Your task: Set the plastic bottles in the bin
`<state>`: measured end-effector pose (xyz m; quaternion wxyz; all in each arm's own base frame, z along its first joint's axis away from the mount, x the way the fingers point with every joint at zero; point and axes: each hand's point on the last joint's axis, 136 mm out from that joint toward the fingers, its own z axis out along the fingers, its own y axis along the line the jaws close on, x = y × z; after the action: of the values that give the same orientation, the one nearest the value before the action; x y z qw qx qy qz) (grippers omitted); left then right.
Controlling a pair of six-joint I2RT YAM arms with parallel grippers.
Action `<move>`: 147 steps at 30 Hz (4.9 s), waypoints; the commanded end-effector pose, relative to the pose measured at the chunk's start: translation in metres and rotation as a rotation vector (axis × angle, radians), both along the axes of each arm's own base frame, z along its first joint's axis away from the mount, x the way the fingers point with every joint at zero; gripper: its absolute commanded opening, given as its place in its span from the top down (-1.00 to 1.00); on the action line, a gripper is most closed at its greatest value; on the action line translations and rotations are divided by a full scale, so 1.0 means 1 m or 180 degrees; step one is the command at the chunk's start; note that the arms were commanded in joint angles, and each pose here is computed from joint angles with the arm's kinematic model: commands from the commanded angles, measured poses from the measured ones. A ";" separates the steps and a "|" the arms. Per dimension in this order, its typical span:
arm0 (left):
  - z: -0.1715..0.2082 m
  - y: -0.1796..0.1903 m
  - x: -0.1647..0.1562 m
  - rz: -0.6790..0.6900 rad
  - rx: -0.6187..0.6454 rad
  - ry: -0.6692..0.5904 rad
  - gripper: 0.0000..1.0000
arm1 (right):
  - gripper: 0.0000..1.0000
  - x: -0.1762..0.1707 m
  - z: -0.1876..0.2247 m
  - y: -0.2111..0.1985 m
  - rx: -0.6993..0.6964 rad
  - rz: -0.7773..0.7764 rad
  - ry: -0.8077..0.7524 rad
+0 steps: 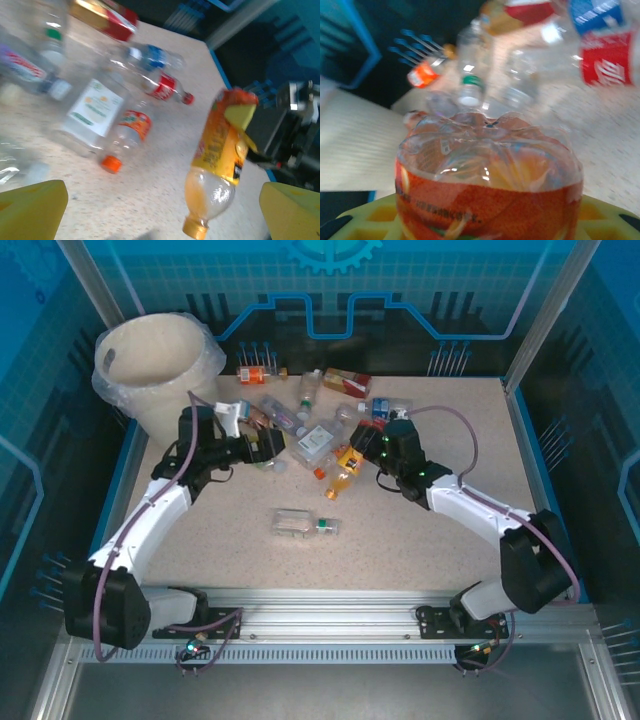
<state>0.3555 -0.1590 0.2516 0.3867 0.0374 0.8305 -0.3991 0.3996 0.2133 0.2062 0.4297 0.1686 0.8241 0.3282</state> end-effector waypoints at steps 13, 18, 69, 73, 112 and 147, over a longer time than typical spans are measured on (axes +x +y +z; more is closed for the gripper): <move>0.028 -0.101 -0.041 -0.1633 -0.0601 -0.0393 -0.98 | 0.07 -0.057 0.138 0.096 0.0585 0.1698 -0.1333; 0.041 -0.111 -0.056 -0.1924 -0.0825 -0.0554 -0.87 | 0.06 -0.057 0.146 0.103 0.0638 0.1721 -0.1393; 0.211 0.189 0.150 0.3060 0.2008 -0.2294 -0.11 | -0.99 -0.086 0.127 0.014 -0.0554 0.1001 -0.1510; 0.211 0.221 0.179 0.3237 0.2105 -0.2259 -0.10 | -0.99 -0.095 0.127 0.013 -0.0550 0.1077 -0.1605; 0.063 0.341 0.234 0.3754 0.1680 -0.0472 -0.81 | -0.99 -0.099 0.095 0.004 -0.0744 0.1078 -0.1221; -0.075 0.045 -0.083 0.3311 -0.0257 0.2252 -0.98 | -1.00 -0.076 0.002 -0.044 -0.0668 0.0386 -0.0274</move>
<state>0.2974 -0.0948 0.2082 0.3184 -0.4782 0.8004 -0.1714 0.3255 0.1715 0.2112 0.4663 0.0496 0.8425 0.2652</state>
